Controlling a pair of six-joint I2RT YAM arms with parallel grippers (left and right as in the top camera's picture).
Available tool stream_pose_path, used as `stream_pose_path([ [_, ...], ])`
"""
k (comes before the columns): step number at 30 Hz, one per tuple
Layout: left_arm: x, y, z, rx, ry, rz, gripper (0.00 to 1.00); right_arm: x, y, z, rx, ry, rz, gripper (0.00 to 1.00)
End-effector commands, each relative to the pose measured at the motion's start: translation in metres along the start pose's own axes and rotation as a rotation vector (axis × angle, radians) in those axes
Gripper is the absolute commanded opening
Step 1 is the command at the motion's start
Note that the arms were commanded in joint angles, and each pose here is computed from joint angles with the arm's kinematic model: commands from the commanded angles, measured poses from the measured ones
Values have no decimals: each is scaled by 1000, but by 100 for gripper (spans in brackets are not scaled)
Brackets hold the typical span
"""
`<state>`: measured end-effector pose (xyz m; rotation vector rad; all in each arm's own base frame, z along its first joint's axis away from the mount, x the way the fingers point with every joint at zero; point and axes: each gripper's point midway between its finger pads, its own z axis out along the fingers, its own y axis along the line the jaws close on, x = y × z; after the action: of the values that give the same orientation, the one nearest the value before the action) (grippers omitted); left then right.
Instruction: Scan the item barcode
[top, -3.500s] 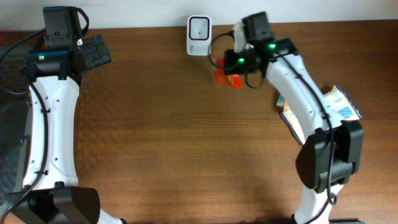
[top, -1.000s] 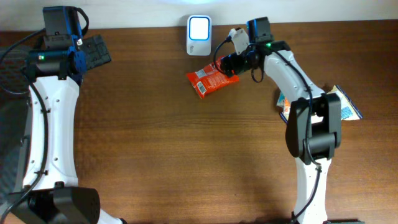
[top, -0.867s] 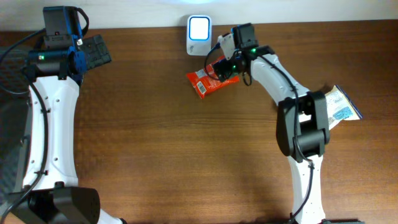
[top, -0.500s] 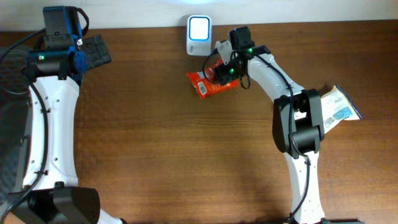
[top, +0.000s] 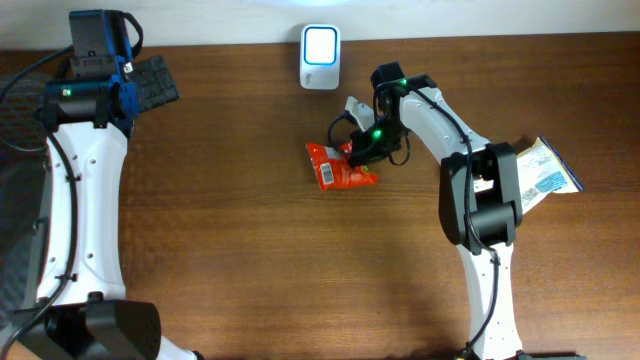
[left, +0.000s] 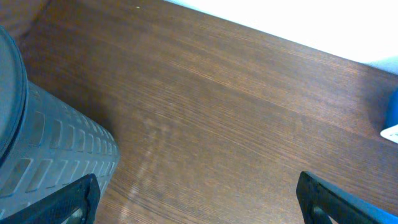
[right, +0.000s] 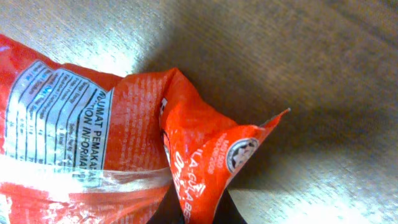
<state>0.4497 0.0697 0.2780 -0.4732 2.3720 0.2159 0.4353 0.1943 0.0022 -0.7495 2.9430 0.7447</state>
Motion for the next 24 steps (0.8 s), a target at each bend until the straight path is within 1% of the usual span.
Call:
stream_pose_path([
  [1,-10,2,-15,2,-40,7,99,23,-6,26,-48,110,61,4],
  [4,-10,3,-15,2,-40,6,99,-13,21,-21,-172,2,47,4],
  [6,-10,3,-15,2,-40,6,99,-35,40,-58,-212,-71,14,4],
  [10,-10,3,-15,2,-40,6,99,-70,84,-150,-181,-264,-119,4],
  [12,-10,3,-15,2,-40,6,99,-79,106,-194,-150,-375,-191,4],
  [13,-10,2,-15,3,-40,7,99,-83,111,-211,-112,-424,-201,4],
  [15,-10,3,-15,2,-40,6,99,-100,92,-241,145,-532,-153,4],
  [17,-10,3,-15,2,-40,6,99,-123,72,-263,469,-630,-139,4],
  [20,-10,2,-15,2,-40,6,99,-154,60,-285,815,-747,-116,4],
  [22,-10,2,-15,2,-40,7,99,-180,67,-278,970,-774,-215,4],
  [23,-10,3,-15,2,-40,6,99,-192,70,-270,1041,-761,-290,4],
  [24,-10,3,-15,2,-40,6,99,-197,71,-265,1072,-750,-320,4],
])
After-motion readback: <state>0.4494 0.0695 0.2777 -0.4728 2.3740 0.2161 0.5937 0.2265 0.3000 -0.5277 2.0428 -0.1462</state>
